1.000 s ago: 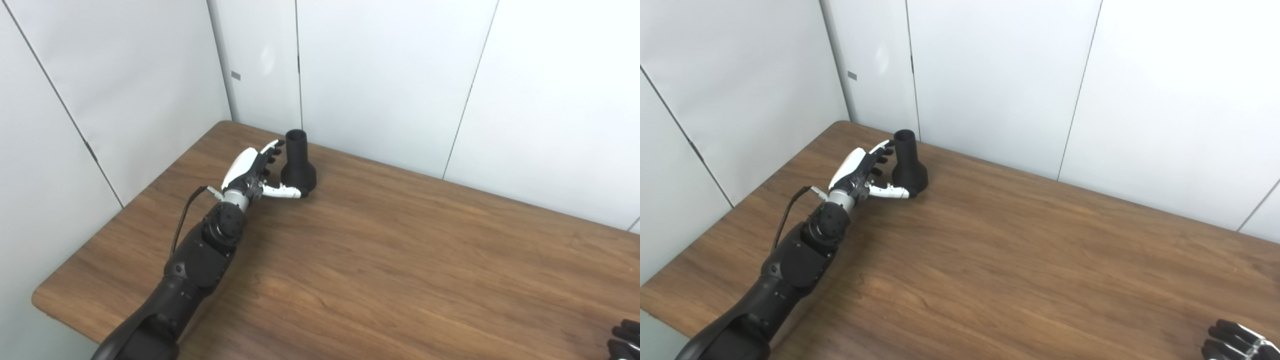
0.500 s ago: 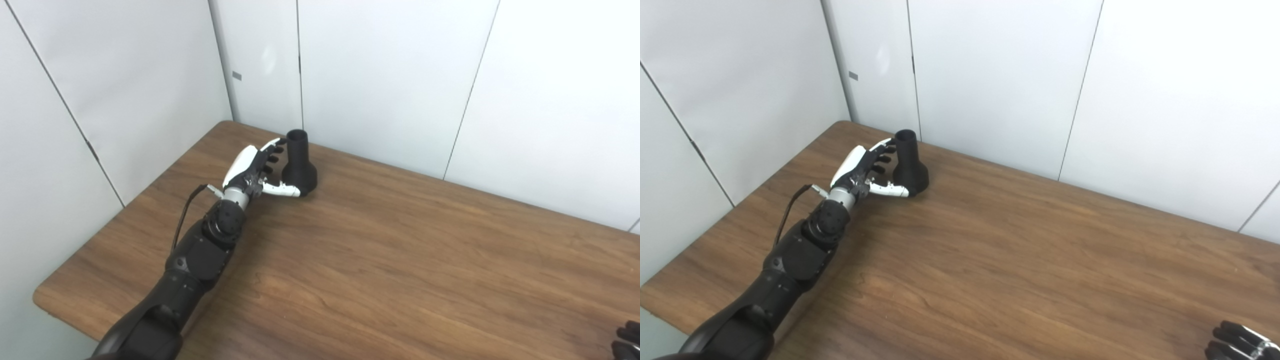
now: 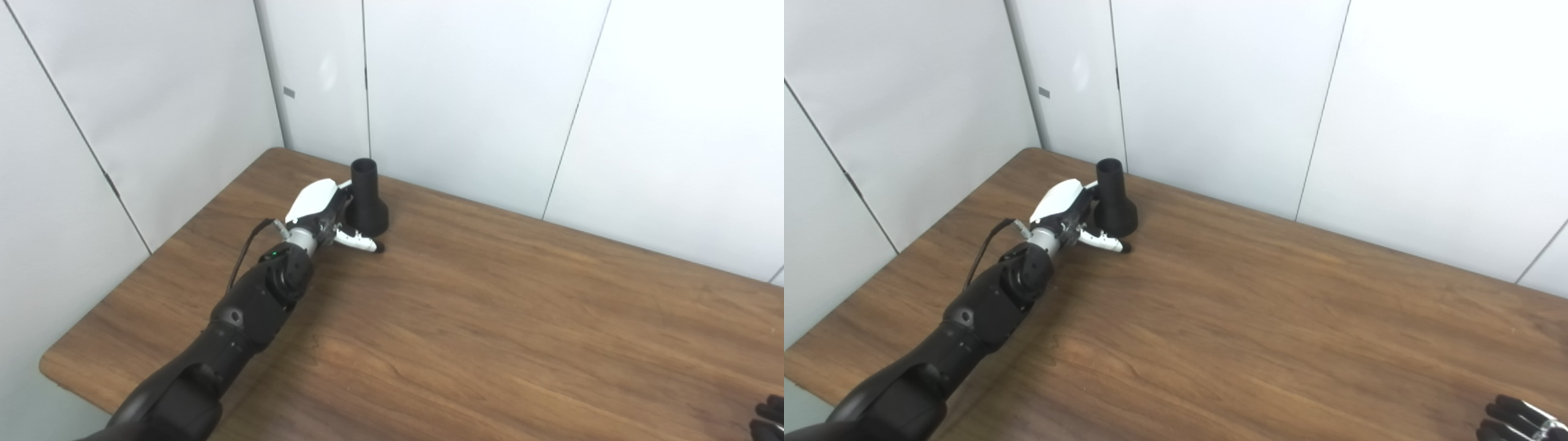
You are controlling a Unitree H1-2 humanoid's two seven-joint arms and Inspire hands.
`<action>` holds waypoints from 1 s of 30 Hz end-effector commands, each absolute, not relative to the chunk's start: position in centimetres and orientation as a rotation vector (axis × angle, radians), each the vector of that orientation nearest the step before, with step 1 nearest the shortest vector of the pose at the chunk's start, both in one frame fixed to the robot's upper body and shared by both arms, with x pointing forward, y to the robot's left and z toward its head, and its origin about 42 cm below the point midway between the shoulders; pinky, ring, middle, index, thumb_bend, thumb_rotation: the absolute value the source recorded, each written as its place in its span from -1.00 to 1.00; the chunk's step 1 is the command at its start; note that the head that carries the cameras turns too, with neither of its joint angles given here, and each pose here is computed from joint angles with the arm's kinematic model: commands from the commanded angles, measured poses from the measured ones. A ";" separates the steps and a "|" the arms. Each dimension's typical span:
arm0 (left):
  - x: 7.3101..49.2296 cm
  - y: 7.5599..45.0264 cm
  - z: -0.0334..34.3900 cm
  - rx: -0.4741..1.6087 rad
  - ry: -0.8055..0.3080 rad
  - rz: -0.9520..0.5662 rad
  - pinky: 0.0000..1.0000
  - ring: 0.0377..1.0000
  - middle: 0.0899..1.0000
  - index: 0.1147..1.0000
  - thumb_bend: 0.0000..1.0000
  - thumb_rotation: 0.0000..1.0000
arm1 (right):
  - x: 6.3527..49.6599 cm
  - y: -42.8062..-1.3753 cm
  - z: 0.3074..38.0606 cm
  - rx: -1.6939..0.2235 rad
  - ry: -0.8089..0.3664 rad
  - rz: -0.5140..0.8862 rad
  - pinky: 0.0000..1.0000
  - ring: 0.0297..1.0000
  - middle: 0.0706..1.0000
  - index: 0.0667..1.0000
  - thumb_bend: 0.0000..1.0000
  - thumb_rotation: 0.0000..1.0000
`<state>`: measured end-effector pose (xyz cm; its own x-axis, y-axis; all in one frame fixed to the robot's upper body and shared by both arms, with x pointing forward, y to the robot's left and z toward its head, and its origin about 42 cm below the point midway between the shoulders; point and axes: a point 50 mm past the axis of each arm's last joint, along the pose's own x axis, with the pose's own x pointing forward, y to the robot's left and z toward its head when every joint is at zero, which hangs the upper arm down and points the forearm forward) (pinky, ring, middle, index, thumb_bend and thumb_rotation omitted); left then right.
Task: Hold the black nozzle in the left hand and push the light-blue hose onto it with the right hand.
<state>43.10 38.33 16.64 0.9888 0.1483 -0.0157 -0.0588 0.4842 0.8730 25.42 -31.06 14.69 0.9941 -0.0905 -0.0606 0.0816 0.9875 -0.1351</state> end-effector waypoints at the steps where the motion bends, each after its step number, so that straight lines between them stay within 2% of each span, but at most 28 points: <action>1: 42.9 38.0 14.9 1.065 0.195 0.081 0.51 0.63 0.61 0.66 1.00 -0.63 | 25.3 -31.4 16.1 -0.160 0.019 -0.101 0.19 0.31 0.31 0.28 -0.58 -1.00; 11: 42.9 38.6 14.0 1.089 0.184 0.084 0.48 0.57 0.57 0.57 1.00 -0.58 | 25.2 -31.6 16.2 -0.177 0.015 -0.100 0.18 0.28 0.29 0.25 -0.57 -1.00; 14: 42.6 38.4 14.2 1.086 0.176 0.091 0.47 0.57 0.55 0.54 1.00 -0.62 | 25.2 -31.6 16.1 -0.187 0.014 -0.097 0.18 0.29 0.29 0.26 -0.57 -1.00; 19: 42.3 38.4 14.0 1.114 0.169 0.094 0.51 0.62 0.55 0.52 1.00 -0.61 | 25.2 -31.6 16.2 -0.185 0.014 -0.099 0.16 0.28 0.28 0.26 -0.57 -1.00; 24: 41.9 38.6 13.9 1.149 0.148 0.085 0.63 0.66 0.55 0.49 1.00 -0.64 | 25.1 -31.5 16.3 -0.192 0.013 -0.099 0.15 0.28 0.28 0.26 -0.55 -1.00; 27: 41.6 38.8 13.7 1.184 0.100 0.077 0.62 0.58 0.50 0.42 1.00 -0.69 | 25.1 -31.5 16.3 -0.191 0.013 -0.098 0.16 0.30 0.30 0.28 -0.54 -1.00; 30: 41.4 39.0 13.4 1.214 0.056 0.064 0.68 0.41 0.38 0.37 0.98 -0.75 | 25.0 -31.4 16.4 -0.187 0.016 -0.101 0.19 0.32 0.33 0.30 -0.54 -1.00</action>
<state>42.27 38.60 14.89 0.9937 0.0991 0.0515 -0.0857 0.3817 0.9203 24.96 -31.03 14.99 0.9932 -0.0974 -0.0632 0.0860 0.9829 -0.1628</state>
